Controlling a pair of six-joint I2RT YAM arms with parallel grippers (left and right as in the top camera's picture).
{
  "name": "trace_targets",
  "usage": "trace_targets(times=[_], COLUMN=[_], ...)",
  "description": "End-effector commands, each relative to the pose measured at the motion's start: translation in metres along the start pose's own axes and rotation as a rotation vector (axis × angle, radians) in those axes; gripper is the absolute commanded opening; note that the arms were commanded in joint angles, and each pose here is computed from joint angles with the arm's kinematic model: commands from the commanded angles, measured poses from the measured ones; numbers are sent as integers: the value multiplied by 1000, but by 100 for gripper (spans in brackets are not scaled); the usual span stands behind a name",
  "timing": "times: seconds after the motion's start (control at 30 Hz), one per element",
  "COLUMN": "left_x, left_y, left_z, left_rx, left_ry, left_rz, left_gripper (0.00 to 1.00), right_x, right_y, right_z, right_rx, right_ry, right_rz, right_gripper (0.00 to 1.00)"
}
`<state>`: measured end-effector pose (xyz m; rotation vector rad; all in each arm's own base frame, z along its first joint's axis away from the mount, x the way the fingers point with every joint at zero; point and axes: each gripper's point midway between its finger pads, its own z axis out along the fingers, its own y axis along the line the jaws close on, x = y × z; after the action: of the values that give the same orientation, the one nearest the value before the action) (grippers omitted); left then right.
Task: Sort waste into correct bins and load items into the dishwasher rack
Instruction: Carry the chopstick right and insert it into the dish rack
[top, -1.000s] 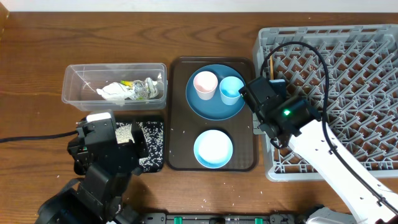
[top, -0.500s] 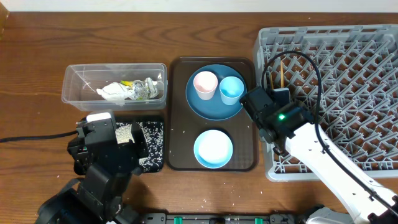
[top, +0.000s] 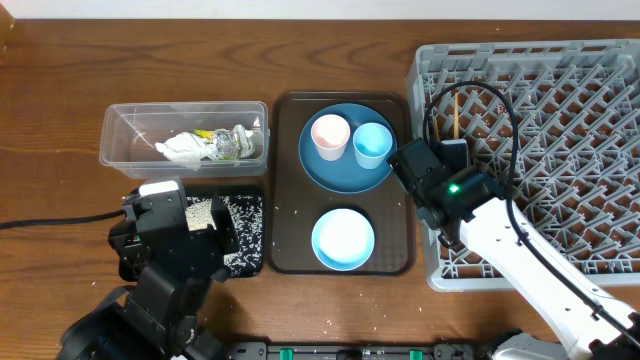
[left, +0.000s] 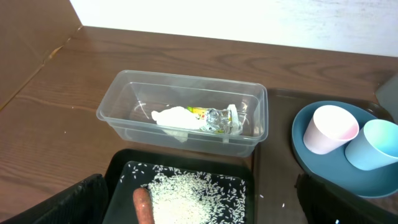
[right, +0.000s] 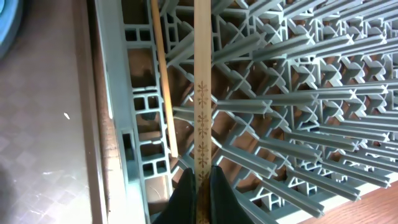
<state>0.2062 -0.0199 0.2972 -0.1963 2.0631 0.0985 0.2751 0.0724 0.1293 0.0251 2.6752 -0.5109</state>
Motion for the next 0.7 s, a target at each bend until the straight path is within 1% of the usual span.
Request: trace_targets(times=[0.0, 0.3, 0.5, 0.67], left_x=[-6, -6, -6, -6], left_y=[5, 5, 5, 5], left_z=[-3, -3, -3, -3], left_rx=[-18, -18, -18, -18], left_ry=[-20, -20, -20, -20], left_rz=[-15, -15, -15, -15], left_gripper=[99, 99, 99, 99], right_x=[-2, -2, -1, -1], right_y=[-6, -6, 7, 8], right_z=[0, 0, 0, 1], right_rx=[26, 23, -46, -48], right_ry=[-15, -16, -2, -2], right_rz=[-9, -52, -129, -132], right_gripper=[1, 1, 1, 2])
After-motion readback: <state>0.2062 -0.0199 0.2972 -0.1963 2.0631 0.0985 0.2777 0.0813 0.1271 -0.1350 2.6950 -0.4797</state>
